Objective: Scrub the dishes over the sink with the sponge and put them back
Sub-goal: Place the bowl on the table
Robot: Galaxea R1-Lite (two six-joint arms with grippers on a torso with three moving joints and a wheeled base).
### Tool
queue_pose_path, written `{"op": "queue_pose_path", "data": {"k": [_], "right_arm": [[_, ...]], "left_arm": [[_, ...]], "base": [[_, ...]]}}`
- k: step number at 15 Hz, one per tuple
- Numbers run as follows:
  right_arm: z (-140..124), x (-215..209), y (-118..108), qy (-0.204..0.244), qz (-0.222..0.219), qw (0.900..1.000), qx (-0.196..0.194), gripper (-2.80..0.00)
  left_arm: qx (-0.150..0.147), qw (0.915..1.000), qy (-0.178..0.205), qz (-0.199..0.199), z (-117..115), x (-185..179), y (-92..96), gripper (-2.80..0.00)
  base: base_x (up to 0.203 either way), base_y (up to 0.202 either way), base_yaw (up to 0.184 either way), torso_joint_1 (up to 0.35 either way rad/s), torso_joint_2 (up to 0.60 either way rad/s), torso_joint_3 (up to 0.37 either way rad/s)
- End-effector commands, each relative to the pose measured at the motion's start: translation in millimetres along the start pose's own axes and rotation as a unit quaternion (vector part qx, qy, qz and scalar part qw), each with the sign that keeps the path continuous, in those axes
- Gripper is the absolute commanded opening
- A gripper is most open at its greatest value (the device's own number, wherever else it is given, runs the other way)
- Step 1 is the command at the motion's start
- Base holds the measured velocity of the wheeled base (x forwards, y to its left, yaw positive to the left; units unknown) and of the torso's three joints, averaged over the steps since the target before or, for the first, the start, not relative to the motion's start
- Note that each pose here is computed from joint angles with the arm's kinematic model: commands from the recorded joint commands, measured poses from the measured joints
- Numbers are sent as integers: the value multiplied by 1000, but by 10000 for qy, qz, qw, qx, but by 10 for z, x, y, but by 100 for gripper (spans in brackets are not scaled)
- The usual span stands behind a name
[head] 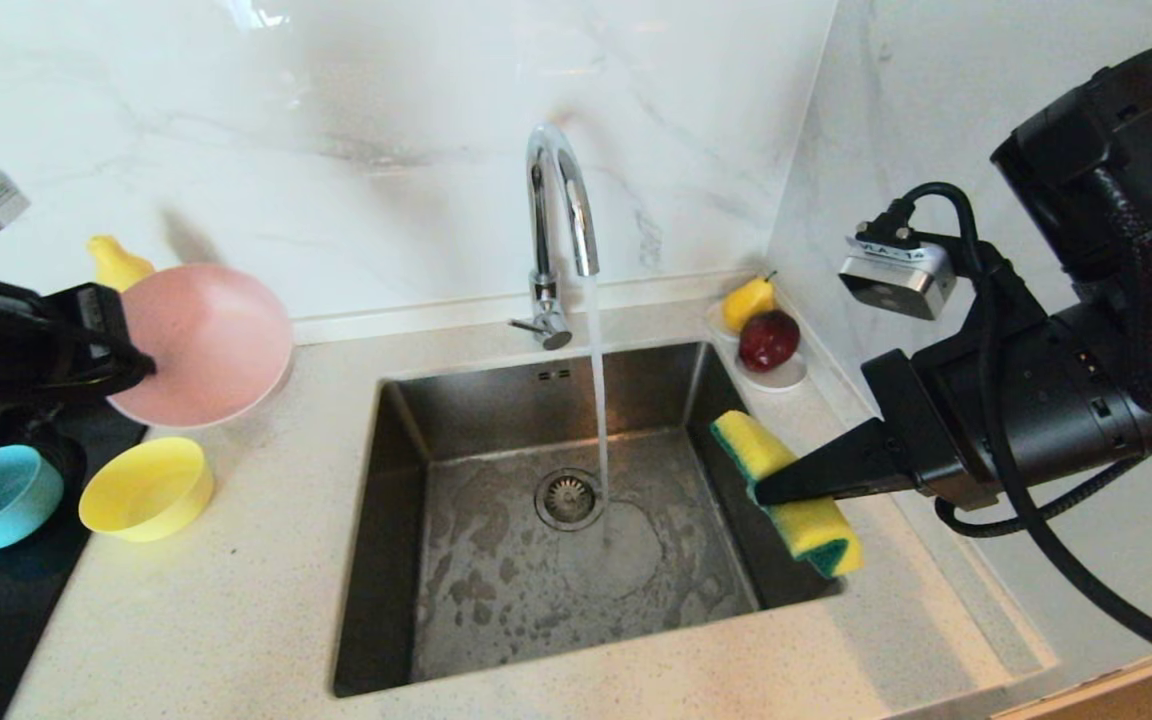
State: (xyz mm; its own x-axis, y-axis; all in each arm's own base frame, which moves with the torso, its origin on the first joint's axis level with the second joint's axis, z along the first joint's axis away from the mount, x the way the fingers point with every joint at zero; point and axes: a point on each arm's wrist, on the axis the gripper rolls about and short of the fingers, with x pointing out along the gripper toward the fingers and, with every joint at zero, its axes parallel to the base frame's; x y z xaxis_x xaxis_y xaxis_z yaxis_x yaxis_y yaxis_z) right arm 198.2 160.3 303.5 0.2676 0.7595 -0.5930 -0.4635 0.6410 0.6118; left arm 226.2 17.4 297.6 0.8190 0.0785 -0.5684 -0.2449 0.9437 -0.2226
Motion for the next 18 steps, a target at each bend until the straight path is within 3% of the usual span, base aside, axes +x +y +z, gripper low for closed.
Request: {"op": "queue_pose_path", "data": {"k": [1,5,6,10,12,18], "right_arm": [[-3,6,-12,28,-12,10000,36,-280],[9,35,-33,58,-32,10000,66,-280],[10,40,-35,63,-35,9999,69,-280],[20,77,-56,103,-66,9999,100,-280],[20,84,-60,114,-68,9999,105,-280],[24,88,-60,114,-68,9999,105,-280]], "left_arm": [[-911,9937,290,593,-42,7,313,-280],[-1858,9701,883,1284,-364,203,646,-280],[-2008,9632,1056,1441,-462,290,732,-280],[-2494,9453,972,1864,-728,605,1117,-280],[-2683,9334,1185,2068,-856,700,1259,-280],[-3344,9095,1623,1860,-996,841,1535,-280]], "base": [[0,0,0,0,0,0],[0,0,0,0,0,0],[0,0,0,0,0,0],[0,0,0,0,0,0],[0,0,0,0,0,0],[0,0,0,0,0,0]]}}
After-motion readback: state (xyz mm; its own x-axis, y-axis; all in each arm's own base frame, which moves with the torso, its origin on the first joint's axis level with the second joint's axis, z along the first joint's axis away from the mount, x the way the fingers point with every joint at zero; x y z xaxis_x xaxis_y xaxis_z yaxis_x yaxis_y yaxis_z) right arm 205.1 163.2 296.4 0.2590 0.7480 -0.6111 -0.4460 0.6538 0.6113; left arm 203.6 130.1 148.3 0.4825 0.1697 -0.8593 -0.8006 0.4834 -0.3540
